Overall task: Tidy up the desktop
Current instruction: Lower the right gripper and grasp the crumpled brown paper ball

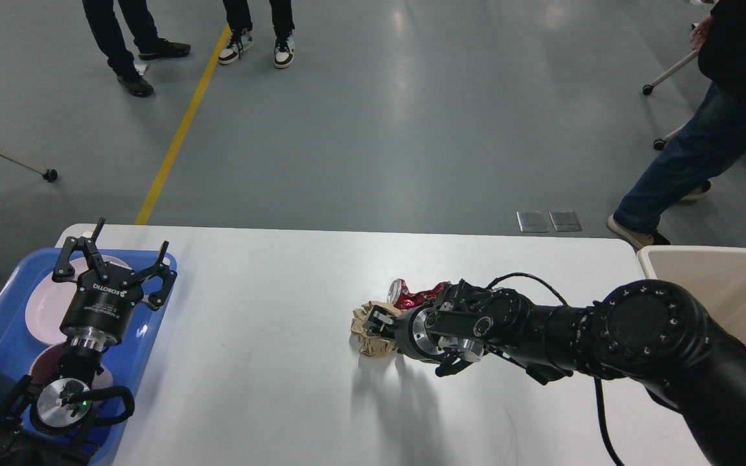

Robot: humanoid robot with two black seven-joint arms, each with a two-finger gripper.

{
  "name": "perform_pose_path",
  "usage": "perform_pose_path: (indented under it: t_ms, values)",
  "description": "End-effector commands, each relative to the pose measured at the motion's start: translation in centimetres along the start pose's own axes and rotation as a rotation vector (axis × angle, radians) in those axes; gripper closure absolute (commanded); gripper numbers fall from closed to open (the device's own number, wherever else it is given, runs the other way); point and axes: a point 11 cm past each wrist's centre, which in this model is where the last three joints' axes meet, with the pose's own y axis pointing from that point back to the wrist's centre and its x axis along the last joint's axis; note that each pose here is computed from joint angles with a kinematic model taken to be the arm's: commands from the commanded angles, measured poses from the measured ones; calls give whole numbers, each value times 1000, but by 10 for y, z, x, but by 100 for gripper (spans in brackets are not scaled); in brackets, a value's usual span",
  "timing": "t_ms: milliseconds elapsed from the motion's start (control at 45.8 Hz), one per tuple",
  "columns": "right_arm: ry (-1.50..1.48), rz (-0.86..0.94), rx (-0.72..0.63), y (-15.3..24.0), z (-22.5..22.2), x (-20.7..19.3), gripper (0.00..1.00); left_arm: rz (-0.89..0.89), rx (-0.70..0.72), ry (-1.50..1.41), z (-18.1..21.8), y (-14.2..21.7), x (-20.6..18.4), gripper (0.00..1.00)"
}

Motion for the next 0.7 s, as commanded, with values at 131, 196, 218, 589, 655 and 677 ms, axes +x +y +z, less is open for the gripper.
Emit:
perform_pose_path:
  t_ms: [131,196,218,589,655,677]
  values:
    - [-24,-15,-18,-5,10,-9,100,0,0,0,0,0,0,4]
    - [-25,-18,-21,-6,12,-11,100,0,0,0,0,0,0,4]
    - [-27,-15,-21,-6,12,-11,100,0,0,0,0,0,0,4]
    - [-28,-2,-26,-5,11,-9,100,0,0,0,0,0,0,4]
    - [-23,-7,-20,-4,7,-10,100,0,-1,1,0,0,0,4]
    - [-20,-13,-18,-3,5,-11,100,0,-1,1,0,0,0,4]
